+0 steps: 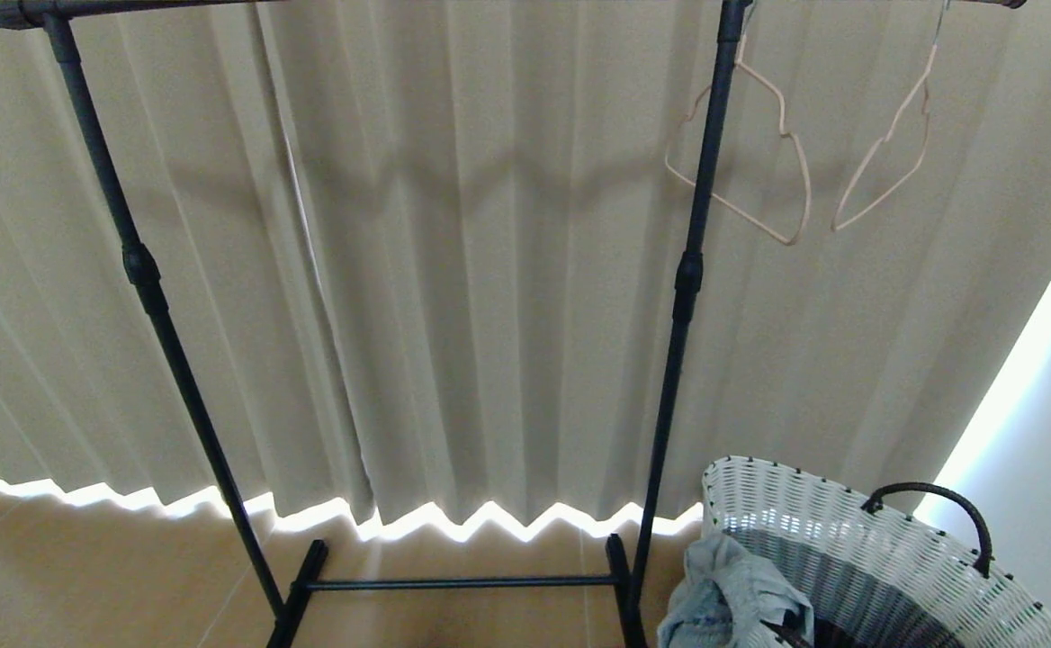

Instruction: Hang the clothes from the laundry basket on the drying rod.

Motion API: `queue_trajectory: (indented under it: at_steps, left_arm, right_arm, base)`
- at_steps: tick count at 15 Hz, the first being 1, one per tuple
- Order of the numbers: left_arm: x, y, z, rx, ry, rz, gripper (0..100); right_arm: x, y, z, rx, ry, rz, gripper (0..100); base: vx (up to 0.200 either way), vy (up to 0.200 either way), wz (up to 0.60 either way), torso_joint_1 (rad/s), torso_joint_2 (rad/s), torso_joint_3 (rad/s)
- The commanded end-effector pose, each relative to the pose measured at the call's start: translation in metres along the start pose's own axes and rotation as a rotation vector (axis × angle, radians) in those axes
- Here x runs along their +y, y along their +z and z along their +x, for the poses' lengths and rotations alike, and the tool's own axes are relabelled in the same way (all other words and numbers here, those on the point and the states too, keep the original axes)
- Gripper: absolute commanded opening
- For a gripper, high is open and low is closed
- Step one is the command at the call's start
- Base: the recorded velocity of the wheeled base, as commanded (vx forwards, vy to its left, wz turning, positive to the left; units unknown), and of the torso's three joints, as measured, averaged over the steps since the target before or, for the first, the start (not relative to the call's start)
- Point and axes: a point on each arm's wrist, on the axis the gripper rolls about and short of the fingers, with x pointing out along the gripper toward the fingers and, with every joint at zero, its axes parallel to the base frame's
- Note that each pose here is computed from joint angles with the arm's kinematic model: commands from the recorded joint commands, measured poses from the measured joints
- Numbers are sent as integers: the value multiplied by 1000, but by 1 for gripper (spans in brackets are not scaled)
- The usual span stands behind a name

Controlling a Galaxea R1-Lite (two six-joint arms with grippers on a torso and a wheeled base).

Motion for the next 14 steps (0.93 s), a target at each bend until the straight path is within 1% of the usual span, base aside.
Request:
queue_trajectory:
  at_steps: [1,2,3,4,5,6,7,9,10,11,12,14]
  left_arm:
    - [0,0,0,3,0,0,100]
    - [0,0,0,3,0,0,100]
    - [0,0,0,1,0,0,100]
    - [0,0,0,1,0,0,100]
    - [0,0,0,1,0,0,100]
    - [0,0,0,1,0,0,100]
    - [0,0,0,1,0,0,100]
    - [0,0,0,1,-2,0,100]
    - [0,0,0,3,-2,2,100]
    - [0,0,0,3,-2,0,100]
    - [0,0,0,3,-2,0,100]
    - [0,0,0,3,-2,0,100]
  right_arm:
    - [-2,25,46,425,74,-167,100]
    - [-2,26,63,536,96,-214,100]
    - [-1,26,68,561,109,-231,100]
    - [0,27,82,598,136,-270,100]
    - [1,26,97,641,176,-320,100]
    - [7,23,109,697,244,-376,100]
    - [9,22,111,712,263,-387,100]
    - [17,12,117,790,344,-433,100]
    - [19,10,119,814,360,-440,100]
    - [22,3,125,882,383,-451,100]
    - [23,-1,131,916,391,-452,100]
    - [25,-4,138,931,393,-454,100]
  base:
    - [0,0,0,0,0,0]
    - [0,0,0,0,0,0]
    - [0,0,0,0,0,0]
    - [0,0,0,0,0,0]
    - [0,0,0,0,0,0]
    - [0,0,0,0,0,0]
    - [0,0,0,0,0,0]
    - [0,0,0,0,0,0]
    - [0,0,0,0,0,0]
    - [0,0,0,0,0,0]
    - [0,0,0,0,0,0]
    - [0,0,0,0,0,0]
